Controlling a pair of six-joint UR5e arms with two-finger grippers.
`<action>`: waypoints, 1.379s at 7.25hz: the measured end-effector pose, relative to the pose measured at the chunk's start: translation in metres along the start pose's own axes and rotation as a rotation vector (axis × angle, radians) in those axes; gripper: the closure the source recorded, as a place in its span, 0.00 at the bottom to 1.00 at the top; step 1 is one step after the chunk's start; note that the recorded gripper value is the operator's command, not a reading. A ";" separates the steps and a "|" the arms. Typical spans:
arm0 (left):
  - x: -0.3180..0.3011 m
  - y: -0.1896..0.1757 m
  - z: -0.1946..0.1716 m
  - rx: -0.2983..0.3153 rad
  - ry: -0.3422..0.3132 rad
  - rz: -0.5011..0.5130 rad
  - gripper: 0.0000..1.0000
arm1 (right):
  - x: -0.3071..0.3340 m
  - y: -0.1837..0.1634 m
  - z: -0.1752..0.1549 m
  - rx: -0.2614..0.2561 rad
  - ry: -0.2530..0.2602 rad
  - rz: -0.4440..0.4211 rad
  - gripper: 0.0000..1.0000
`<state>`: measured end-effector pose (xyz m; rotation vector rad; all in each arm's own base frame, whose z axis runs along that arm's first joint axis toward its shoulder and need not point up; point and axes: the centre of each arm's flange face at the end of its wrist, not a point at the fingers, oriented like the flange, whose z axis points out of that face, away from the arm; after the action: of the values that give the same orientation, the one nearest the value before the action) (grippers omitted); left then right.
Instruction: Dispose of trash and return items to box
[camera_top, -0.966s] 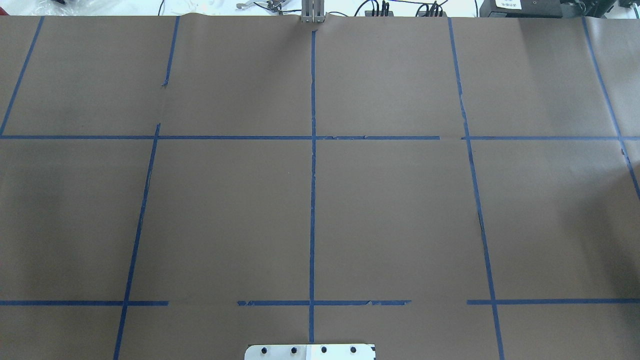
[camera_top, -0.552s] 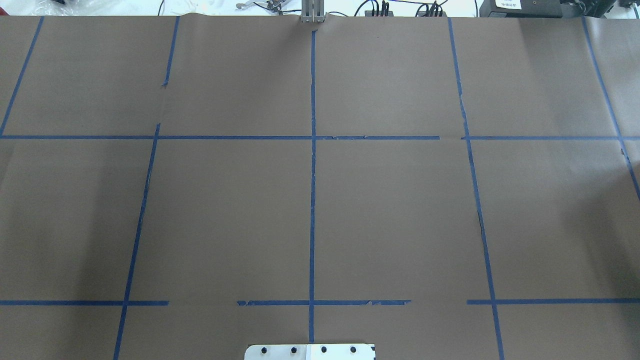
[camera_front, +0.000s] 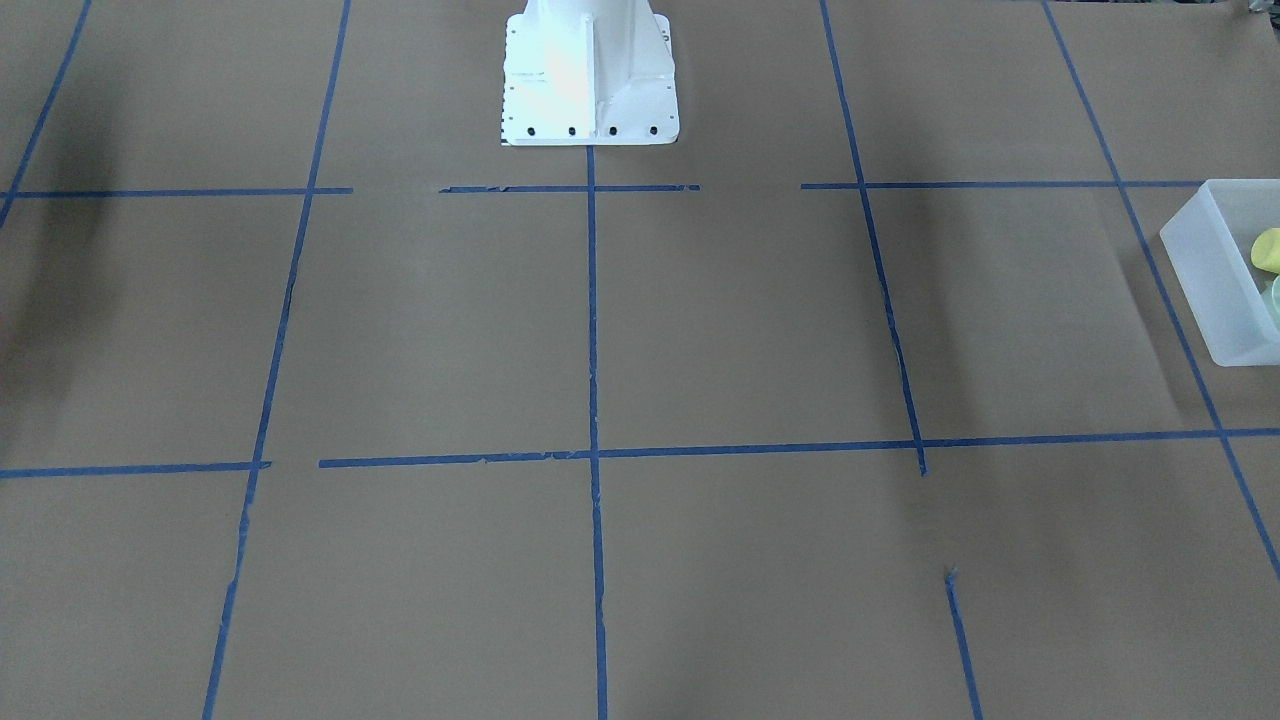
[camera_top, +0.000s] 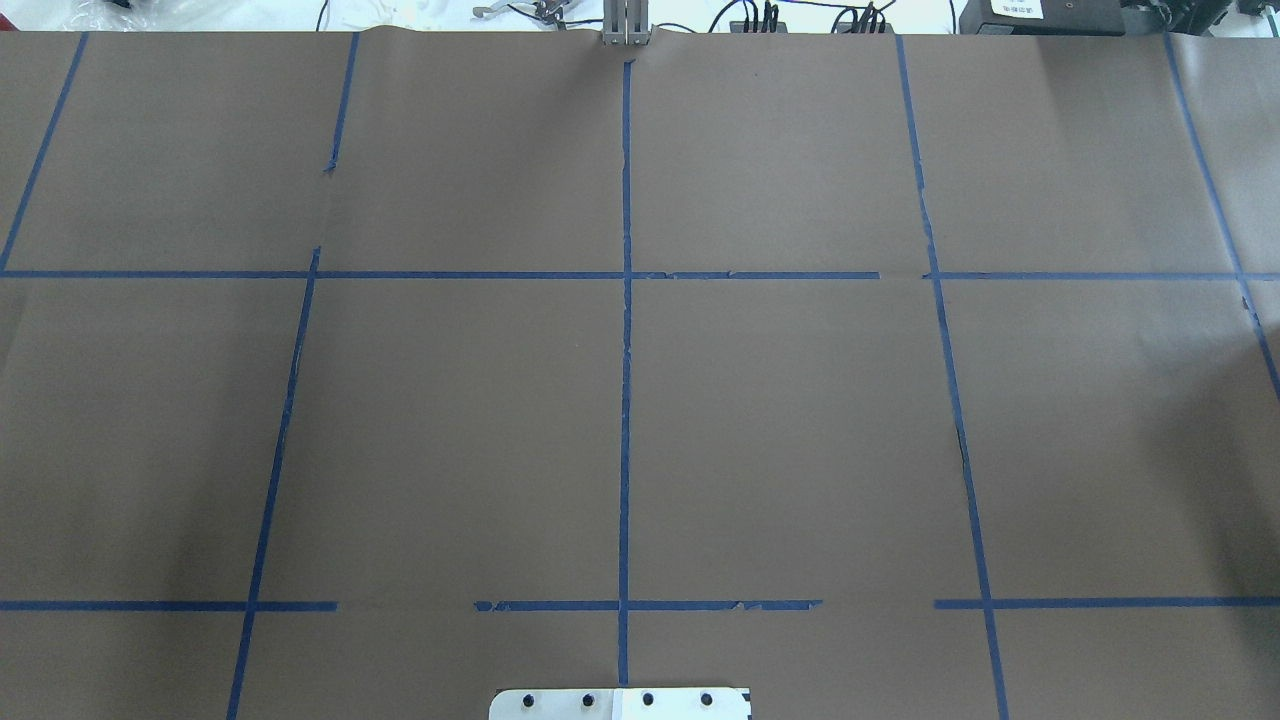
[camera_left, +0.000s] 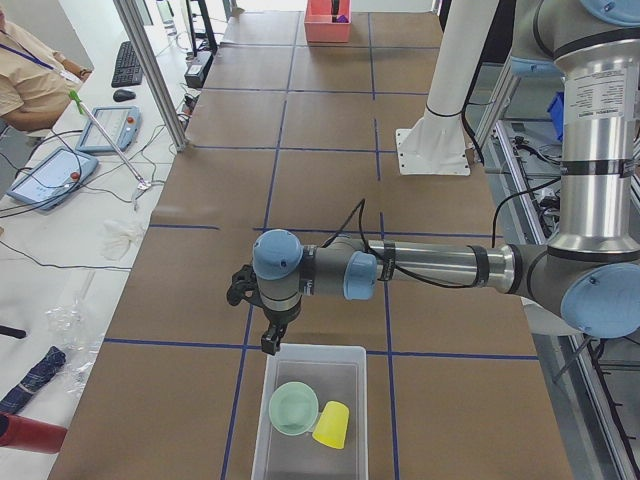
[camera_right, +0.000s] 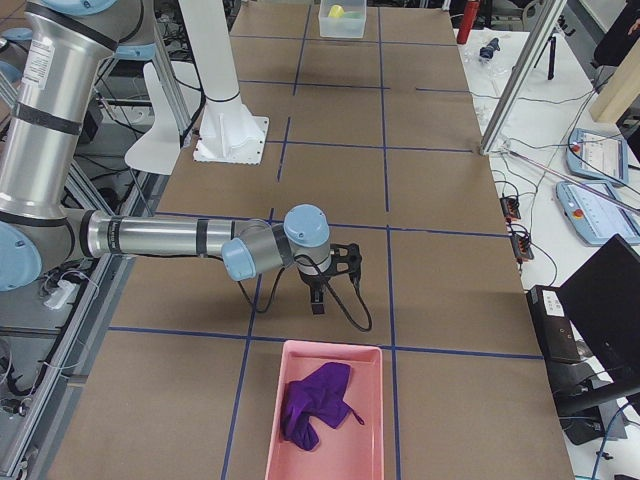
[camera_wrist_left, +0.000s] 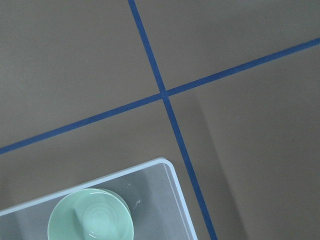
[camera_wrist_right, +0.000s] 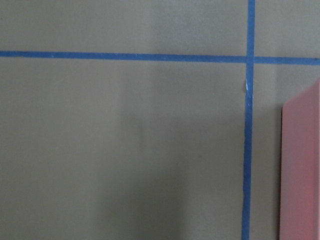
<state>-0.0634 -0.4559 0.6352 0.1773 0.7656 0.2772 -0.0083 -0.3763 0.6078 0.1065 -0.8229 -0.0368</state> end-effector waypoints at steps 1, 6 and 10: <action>0.001 0.013 0.001 -0.005 0.004 -0.007 0.00 | 0.005 0.002 -0.011 -0.010 0.012 -0.005 0.00; -0.011 0.016 -0.001 -0.010 0.001 -0.057 0.00 | 0.022 0.005 -0.030 -0.004 0.048 0.000 0.00; -0.003 0.012 -0.010 0.006 0.002 -0.149 0.00 | 0.022 0.005 -0.030 0.001 0.048 0.009 0.00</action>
<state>-0.0748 -0.4452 0.6333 0.1251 0.7772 0.1341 0.0289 -0.3704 0.6042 0.1042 -0.7755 -0.0256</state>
